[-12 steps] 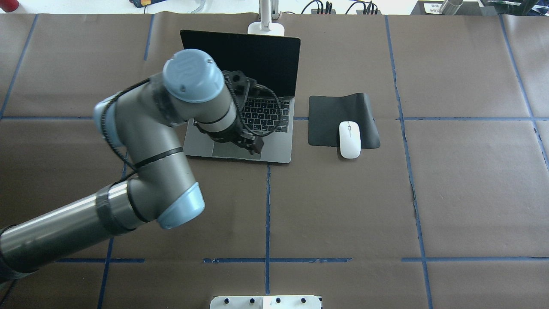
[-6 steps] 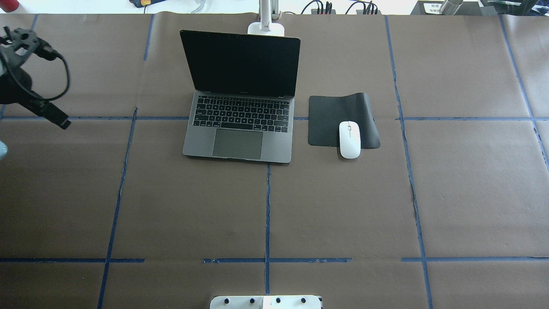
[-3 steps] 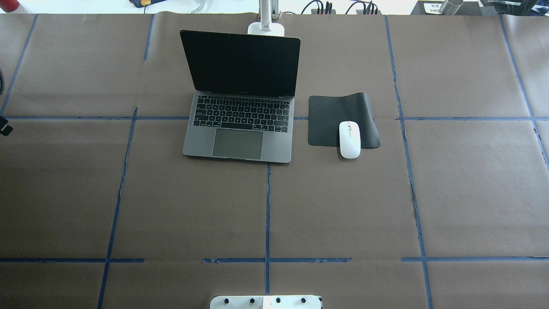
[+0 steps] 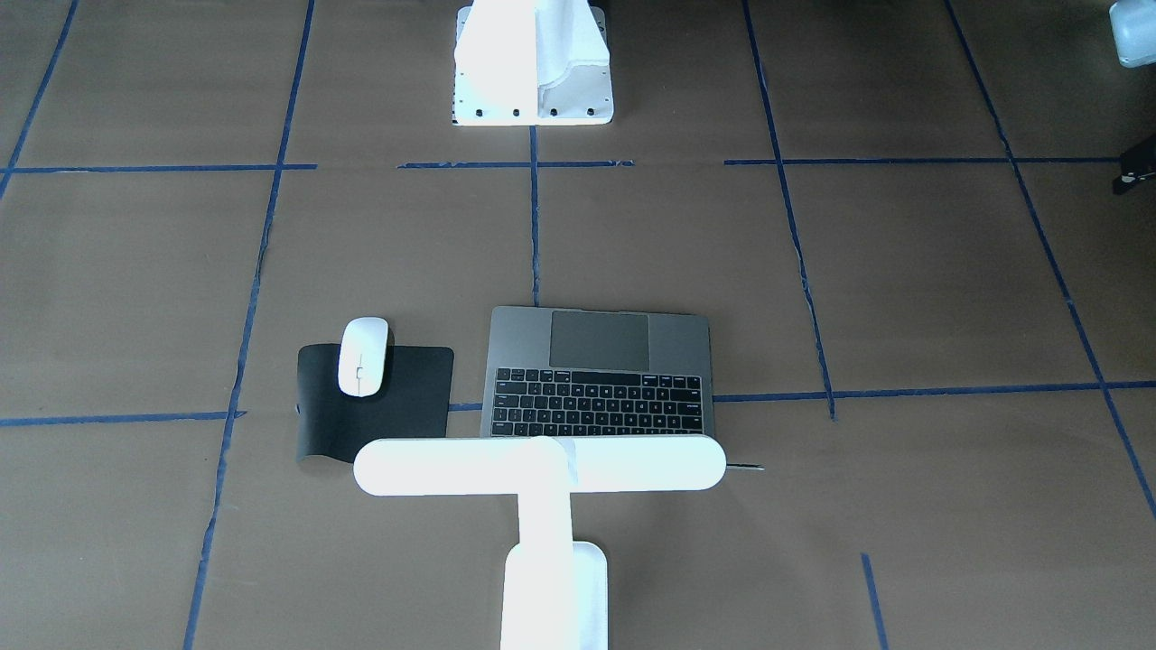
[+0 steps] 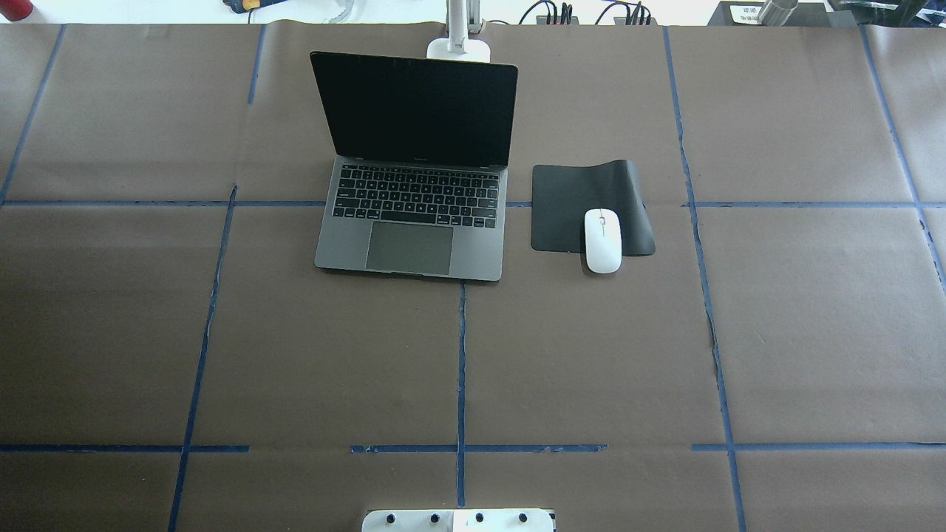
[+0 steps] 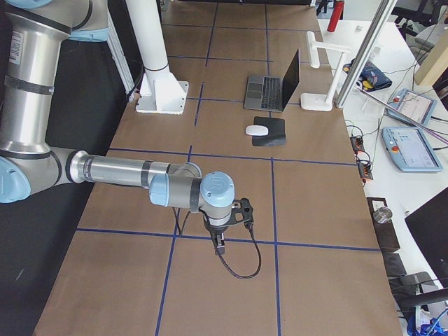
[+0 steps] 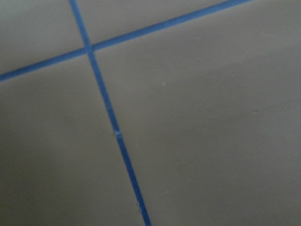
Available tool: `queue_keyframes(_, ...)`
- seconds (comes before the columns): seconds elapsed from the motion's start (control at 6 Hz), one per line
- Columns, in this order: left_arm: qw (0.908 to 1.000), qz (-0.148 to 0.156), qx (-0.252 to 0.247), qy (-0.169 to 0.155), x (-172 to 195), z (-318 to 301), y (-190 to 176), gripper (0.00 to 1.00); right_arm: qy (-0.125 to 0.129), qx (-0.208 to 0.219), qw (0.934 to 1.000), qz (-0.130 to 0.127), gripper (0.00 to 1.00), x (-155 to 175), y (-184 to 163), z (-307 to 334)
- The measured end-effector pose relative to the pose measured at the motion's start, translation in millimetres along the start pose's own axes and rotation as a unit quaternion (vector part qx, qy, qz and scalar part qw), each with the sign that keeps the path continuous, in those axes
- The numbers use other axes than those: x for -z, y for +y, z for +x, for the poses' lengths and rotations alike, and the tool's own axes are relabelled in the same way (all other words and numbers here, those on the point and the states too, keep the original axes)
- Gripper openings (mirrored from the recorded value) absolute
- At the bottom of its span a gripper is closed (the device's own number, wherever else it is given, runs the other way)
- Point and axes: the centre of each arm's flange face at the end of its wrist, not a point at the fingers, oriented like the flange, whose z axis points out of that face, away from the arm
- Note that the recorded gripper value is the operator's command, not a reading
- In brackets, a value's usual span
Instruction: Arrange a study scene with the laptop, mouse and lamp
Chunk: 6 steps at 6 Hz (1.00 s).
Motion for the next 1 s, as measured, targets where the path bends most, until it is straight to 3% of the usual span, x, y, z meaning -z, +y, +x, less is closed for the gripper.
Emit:
queue_keyframes(0.33, 0.9989, 0.021, 0.040, 0.011, 15, -36, 18, 1.00, 0.000, 0.001, 1.0000, 0.000, 1.00, 0, 0, 0)
queue_keyframes(1.0, 0.9984, 0.026, 0.049, 0.012, 12, -44, 29, 1.00, -0.002, 0.000, 1.0000, -0.005, 1.00, -5, 4, -1)
